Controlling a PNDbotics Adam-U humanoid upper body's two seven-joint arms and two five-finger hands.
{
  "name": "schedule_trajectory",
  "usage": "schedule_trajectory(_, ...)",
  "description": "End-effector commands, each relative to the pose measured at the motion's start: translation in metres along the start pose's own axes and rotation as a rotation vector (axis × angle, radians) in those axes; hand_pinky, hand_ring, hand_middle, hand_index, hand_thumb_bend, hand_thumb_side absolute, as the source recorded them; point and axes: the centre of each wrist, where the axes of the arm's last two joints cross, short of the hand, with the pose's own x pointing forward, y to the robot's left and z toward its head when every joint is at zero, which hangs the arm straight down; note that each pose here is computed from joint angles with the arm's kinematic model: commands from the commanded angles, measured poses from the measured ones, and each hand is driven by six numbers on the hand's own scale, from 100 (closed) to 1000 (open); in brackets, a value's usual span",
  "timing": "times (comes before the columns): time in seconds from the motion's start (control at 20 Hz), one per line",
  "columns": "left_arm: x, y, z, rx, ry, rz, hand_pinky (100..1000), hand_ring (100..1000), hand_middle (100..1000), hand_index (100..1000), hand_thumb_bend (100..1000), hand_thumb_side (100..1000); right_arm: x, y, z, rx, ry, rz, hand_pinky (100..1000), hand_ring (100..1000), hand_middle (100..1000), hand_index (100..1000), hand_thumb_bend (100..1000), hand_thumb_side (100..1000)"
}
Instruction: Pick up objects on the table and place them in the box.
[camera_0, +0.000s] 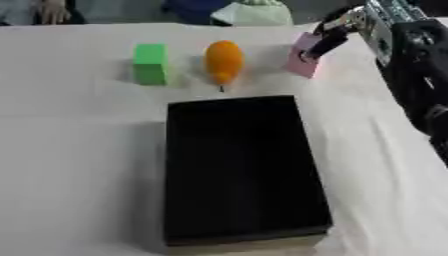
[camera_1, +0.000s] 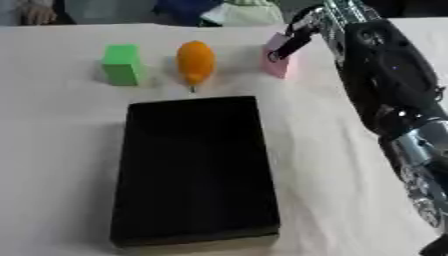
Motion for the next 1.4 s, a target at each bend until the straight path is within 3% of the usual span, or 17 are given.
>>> schedule_trajectory(0.05, 0.005, 0.004, -0.006, 0.007, -0.030, -0.013, 767, 802, 851, 891, 162, 982, -0.006, -0.012, 0.008, -0.035, 0.012, 0.005, 958, 976, 932, 1000, 217, 870)
schedule_trajectory(0.5, 0.005, 0.003, -0.006, 0.005, -0.029, -0.013, 768, 802, 851, 891, 161, 984, -0.004, -0.011, 0.007, -0.062, -0.001, 0.017, 931, 943, 886, 1000, 161, 814)
schedule_trajectory(0.7, 0.005, 0.003, -0.006, 0.004, -0.029, -0.012, 768, 801, 851, 891, 161, 983, -0.003, -0.012, 0.007, -0.082, -0.008, 0.021, 916, 918, 846, 935, 100, 770)
schedule_trajectory(0.95, 0.005, 0.003, -0.006, 0.000, -0.027, -0.012, 769, 801, 852, 891, 161, 984, -0.002, -0.015, 0.009, -0.115, -0.023, 0.009, 903, 892, 800, 869, 100, 758)
schedule_trajectory(1.4, 0.004, 0.004, -0.005, -0.003, -0.022, -0.015, 769, 801, 852, 891, 163, 982, -0.004, -0.025, 0.019, -0.160, -0.030, 0.002, 901, 886, 791, 859, 100, 763)
